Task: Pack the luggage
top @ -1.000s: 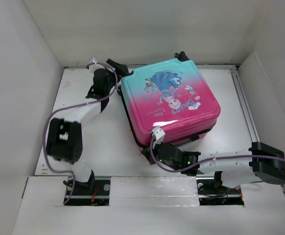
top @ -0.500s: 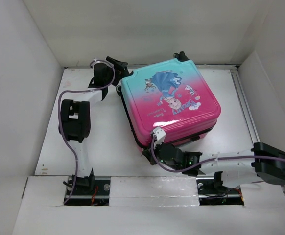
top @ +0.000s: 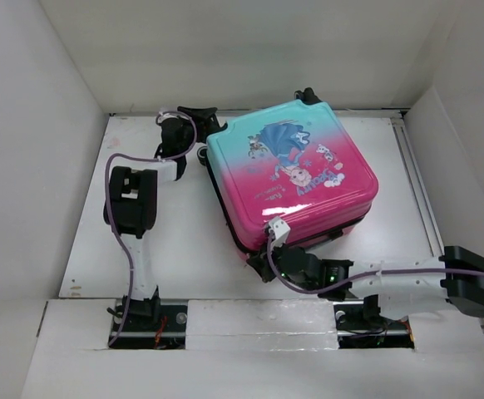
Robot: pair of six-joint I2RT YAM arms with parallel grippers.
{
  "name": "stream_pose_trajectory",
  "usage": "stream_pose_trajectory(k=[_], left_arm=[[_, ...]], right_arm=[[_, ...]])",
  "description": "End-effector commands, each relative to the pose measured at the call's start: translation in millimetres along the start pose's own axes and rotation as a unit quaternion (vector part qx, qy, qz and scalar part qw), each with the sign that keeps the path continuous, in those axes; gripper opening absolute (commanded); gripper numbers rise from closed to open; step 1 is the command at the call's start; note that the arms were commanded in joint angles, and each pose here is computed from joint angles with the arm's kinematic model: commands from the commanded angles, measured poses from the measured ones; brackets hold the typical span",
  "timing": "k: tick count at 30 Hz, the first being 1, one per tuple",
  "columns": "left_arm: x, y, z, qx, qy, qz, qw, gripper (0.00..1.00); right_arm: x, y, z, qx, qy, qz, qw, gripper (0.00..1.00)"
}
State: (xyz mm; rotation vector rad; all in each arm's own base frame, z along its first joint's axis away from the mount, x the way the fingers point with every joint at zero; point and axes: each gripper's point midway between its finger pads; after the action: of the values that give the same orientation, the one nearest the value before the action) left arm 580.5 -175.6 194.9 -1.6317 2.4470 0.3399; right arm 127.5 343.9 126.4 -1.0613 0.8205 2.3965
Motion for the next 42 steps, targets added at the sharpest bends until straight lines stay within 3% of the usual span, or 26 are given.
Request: stream_pose_trajectory(k=[1,4,5,7,8,9,10,12,13,14,15,16,17,19,20,22,26,30,34,37,42], left_arm=[[-10.0,13.5,-62.6,0.102,0.0,-0.028,0.994,0.0],[-12.8,31.4,-60.2,0.099,-0.019,-0.038,0.994,0.0],[-13.6,40.6,-39.6,0.075,-0.026,-0.04,0.996,0.0],[-36.1,67.3,-45.8,0.083,-0.061,-0.073,0.992,0.0],[-40.0,78.9,-40.1,0.078,-0.069,-0.081,0.991,0.0],[-35.5,96.8,-9.0,0.044,-0.068,-0.085,0.993,0.0],[-46.0,115.6,-18.8,0.053,-0.079,-0.105,0.99,0.0],[-35.7,143.6,12.4,0.017,-0.098,-0.107,0.989,0.0],[-33.8,159.6,0.8,0.029,-0.107,-0.113,0.987,0.0],[-23.8,176.7,18.8,0.014,-0.113,-0.112,0.987,0.0],[-27.7,182.2,0.5,0.037,-0.119,-0.122,0.985,0.0],[-17.6,199.0,24.8,0.009,-0.119,-0.121,0.986,0.0],[-18.3,215.0,5.3,0.034,-0.133,-0.133,0.982,0.0],[-10.3,234.1,30.9,-0.012,-0.154,-0.131,0.979,0.0],[-5.3,246.3,11.7,0.01,-0.171,-0.138,0.976,0.0],[4.9,258.9,22.1,-0.017,-0.187,-0.129,0.974,0.0],[2.6,285.8,18.4,-0.037,-0.225,-0.142,0.963,0.0],[4.9,303.0,-6.8,-0.003,-0.247,-0.146,0.958,0.0],[13.5,304.1,-19.1,0.016,-0.241,-0.121,0.963,0.0],[23.1,305.4,-18.8,0.027,-0.231,-0.1,0.968,0.0],[33.9,310.1,-28.6,0.059,-0.228,-0.079,0.969,0.0]], right_arm=[[2.4,17.9,22.9,-0.056,-0.058,0.017,0.997,0.0],[-10.1,23.6,5.5,-0.052,-0.072,0.006,0.996,0.0],[-15.7,25.1,-0.2,-0.047,-0.076,0.004,0.996,0.0],[-37.8,29.9,-12.2,-0.051,-0.087,-0.018,0.995,0.0],[-42.4,31.2,-20.4,-0.044,-0.078,-0.02,0.996,0.0],[-54.4,30.6,-35.1,-0.031,-0.08,-0.031,0.996,0.0],[-67.5,31.8,-38.1,-0.028,-0.076,-0.042,0.996,0.0],[-85.5,32.3,-50.0,-0.013,-0.062,-0.052,0.997,0.0],[-107.4,32.7,-55.4,-0.01,-0.062,-0.067,0.996,0.0],[-116.3,30.3,-70.8,0.009,-0.057,-0.067,0.996,0.0],[-120.0,29.2,-69.4,0.011,-0.051,-0.066,0.996,0.0],[-132.5,29.8,-80.1,0.024,-0.054,-0.075,0.995,0.0],[-149.6,32.4,-78.8,0.024,-0.056,-0.094,0.994,0.0],[-160.6,35.0,-85.0,0.03,-0.055,-0.106,0.992,0.0],[-159.5,35.6,-87.5,0.03,-0.057,-0.101,0.993,0.0],[-161.1,38.0,-89.3,0.033,-0.063,-0.104,0.992,0.0],[-109.6,35.3,-71.4,0.029,-0.062,-0.059,0.996,0.0],[-64.1,26.8,-62.3,0.038,-0.026,0.023,0.999,0.0],[-90.3,14.2,-39.2,0.035,-0.008,-0.002,0.999,0.0],[-96.0,-1.3,-47.5,0.072,0.007,0.002,0.997,0.0],[-114.3,-22.1,-32.7,0.053,0.003,-0.026,0.998,0.0]])
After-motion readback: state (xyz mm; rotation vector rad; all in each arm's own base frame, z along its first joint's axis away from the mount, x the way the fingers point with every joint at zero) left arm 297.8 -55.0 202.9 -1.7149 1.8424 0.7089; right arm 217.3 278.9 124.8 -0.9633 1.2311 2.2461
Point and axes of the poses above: each gripper's point midway between its finger pads, its own y axis back along the fingers, its own z axis along the line the jaws close on, x = y × z, and after that the axes turned 12 degrees about -y, right-handed
